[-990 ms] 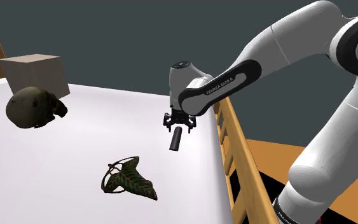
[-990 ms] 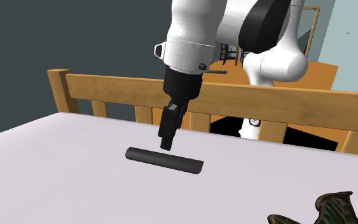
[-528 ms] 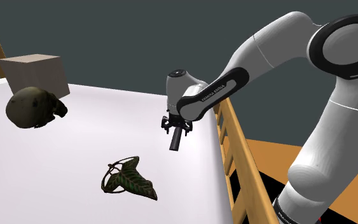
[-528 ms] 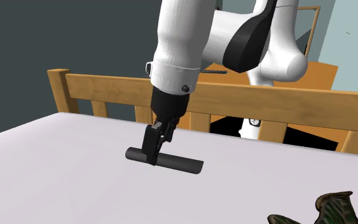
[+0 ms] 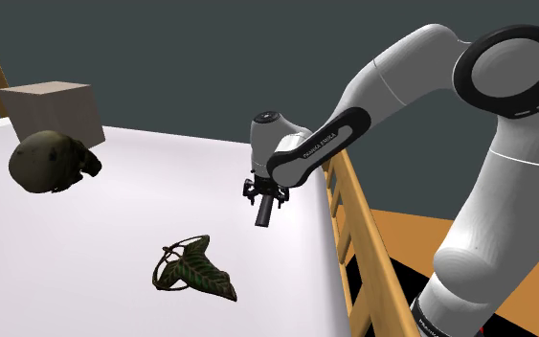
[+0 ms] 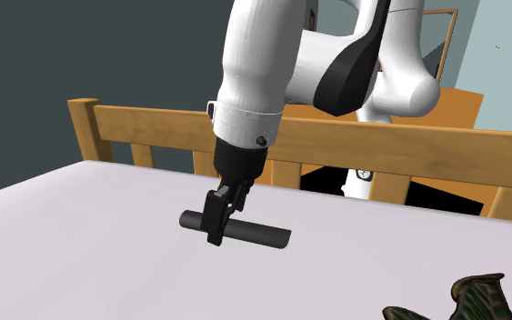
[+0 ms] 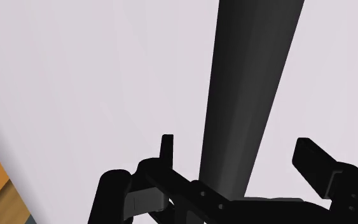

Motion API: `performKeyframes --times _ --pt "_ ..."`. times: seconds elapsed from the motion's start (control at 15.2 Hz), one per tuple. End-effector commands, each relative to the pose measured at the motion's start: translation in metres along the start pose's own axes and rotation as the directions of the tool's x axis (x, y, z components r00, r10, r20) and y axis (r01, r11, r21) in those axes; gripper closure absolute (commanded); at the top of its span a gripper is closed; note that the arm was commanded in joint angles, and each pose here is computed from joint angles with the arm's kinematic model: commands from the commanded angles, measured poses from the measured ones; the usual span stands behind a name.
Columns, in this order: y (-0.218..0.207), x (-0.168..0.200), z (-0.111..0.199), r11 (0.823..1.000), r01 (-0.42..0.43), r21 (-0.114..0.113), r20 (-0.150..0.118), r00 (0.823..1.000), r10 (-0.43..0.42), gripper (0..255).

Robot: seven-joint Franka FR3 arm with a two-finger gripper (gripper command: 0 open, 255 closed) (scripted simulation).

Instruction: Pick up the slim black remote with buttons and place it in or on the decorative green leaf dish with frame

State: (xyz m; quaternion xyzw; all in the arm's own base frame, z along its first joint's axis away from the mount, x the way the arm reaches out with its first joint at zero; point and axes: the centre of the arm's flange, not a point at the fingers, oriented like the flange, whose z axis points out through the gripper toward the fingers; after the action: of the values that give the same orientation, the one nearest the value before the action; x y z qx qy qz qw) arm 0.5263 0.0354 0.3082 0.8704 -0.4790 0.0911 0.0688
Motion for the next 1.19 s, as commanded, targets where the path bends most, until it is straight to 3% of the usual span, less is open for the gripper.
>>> performKeyframes --times 0.0,0.07,0.13,0.73,1.12 --pt "0.000 0.000 0.000 1.000 0.000 0.000 0.000 1.000 0.000 0" --pt "0.000 0.000 0.000 1.000 0.000 0.000 0.000 1.000 0.000 0" --pt "0.000 0.000 0.000 1.000 0.000 0.000 0.000 1.000 0.000 255" --pt "0.000 0.000 0.000 1.000 0.000 0.000 0.000 1.000 0.000 255" --pt "0.001 0.007 -0.031 1.000 0.000 0.000 0.000 1.000 0.000 255"
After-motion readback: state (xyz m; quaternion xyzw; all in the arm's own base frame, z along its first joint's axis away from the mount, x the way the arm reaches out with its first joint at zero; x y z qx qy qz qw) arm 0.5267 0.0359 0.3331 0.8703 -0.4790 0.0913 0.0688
